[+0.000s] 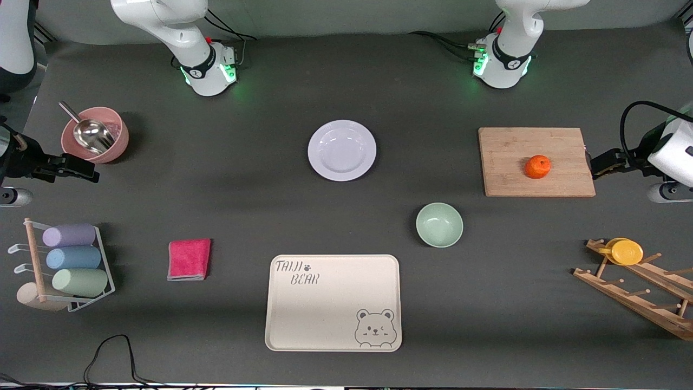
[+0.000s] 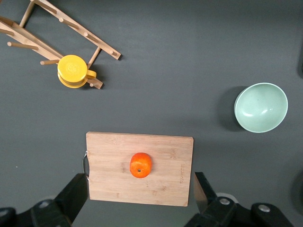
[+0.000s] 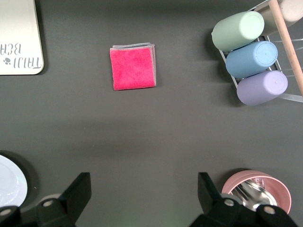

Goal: Place orange and plate with both arms

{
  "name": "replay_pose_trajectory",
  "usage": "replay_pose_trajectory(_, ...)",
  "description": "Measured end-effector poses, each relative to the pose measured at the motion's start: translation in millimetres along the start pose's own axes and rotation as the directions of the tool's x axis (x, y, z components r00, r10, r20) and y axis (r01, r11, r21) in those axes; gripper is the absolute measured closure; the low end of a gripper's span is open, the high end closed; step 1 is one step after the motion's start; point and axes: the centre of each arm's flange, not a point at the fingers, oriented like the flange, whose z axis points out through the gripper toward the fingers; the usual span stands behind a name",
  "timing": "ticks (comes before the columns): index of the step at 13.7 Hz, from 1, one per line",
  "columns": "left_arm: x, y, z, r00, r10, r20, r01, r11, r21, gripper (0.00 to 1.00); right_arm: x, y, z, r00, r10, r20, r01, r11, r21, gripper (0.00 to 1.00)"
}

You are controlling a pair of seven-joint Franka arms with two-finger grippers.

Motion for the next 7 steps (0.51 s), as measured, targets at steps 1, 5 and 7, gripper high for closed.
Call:
replay_pose_trajectory(1, 0.0, 0.3, -0.6, 1.0, 0.001, 0.0, -0.001, 1.0, 0.0, 0.0, 0.0, 0.0, 0.0, 1.0, 0.0, 0.0, 0.0, 1.0, 0.0, 0.0)
replay_pose_trajectory(5, 0.6, 1.8, -2.0, 1.0, 0.004, 0.008, -0.004, 1.0, 0.0, 0.0, 0.0, 0.0, 0.0, 1.0, 0.0, 0.0, 0.0, 1.0, 0.0, 0.0)
replay_pose_trajectory(7, -0.4, 1.9, -3.8, 1.0, 0.005, 0.017, -0.005, 1.0, 0.0, 0.0, 0.0, 0.0, 0.0, 1.0, 0.0, 0.0, 0.0, 1.0, 0.0, 0.0)
